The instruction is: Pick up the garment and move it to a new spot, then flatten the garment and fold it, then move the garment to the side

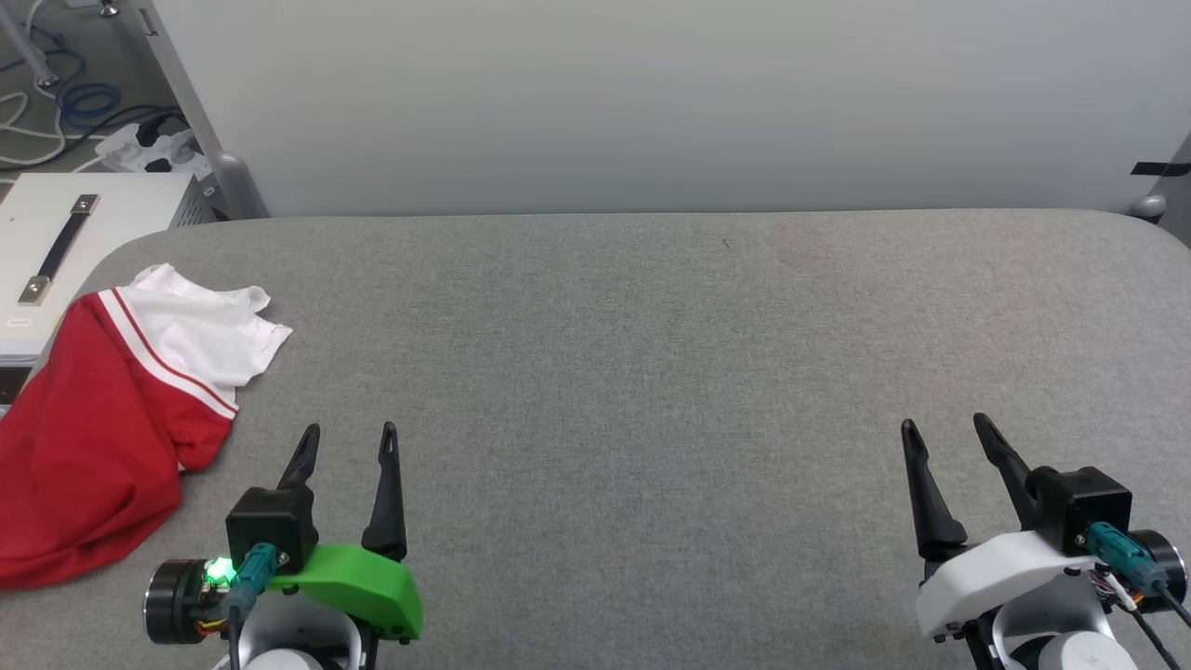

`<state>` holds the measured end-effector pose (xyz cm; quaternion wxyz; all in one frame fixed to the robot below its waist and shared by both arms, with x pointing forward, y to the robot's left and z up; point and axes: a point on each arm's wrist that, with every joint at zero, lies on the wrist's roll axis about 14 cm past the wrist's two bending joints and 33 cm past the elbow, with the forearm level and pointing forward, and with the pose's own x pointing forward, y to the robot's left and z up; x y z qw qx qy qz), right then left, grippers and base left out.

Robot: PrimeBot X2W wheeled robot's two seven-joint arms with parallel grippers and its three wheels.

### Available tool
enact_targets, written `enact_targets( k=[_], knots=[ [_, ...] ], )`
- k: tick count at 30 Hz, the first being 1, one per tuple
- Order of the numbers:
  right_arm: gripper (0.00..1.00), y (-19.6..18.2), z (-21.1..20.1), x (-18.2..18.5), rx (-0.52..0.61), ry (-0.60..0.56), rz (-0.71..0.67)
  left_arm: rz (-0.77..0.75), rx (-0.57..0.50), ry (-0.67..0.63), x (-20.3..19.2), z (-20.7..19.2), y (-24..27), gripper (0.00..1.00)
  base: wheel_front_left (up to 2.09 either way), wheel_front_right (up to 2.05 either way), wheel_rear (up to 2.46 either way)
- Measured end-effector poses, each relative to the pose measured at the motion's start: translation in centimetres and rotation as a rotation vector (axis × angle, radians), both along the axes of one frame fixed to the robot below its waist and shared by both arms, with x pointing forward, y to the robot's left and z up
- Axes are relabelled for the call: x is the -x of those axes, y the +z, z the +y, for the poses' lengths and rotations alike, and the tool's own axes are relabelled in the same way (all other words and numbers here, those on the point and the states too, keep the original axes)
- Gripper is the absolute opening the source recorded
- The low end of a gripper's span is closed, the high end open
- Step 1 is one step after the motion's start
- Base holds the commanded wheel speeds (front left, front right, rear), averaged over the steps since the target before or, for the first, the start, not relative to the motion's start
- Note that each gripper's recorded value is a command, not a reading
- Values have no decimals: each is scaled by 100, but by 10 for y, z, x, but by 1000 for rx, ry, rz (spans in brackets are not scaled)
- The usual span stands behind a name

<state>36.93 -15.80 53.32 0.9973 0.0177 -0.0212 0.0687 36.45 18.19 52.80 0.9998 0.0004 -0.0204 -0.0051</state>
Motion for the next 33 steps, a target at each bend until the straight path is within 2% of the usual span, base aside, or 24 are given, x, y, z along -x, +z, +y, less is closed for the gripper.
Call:
enact_targets(
  k=[19,33],
  knots=[
    [100,17,-1,-2,-26,-2,-51,-11,37,0,3,3,-4,100,0,0,0],
    [100,30,33,-14,-27,99,-84,-53,54,98,14,39,4,100,0,0,0]
  ],
)
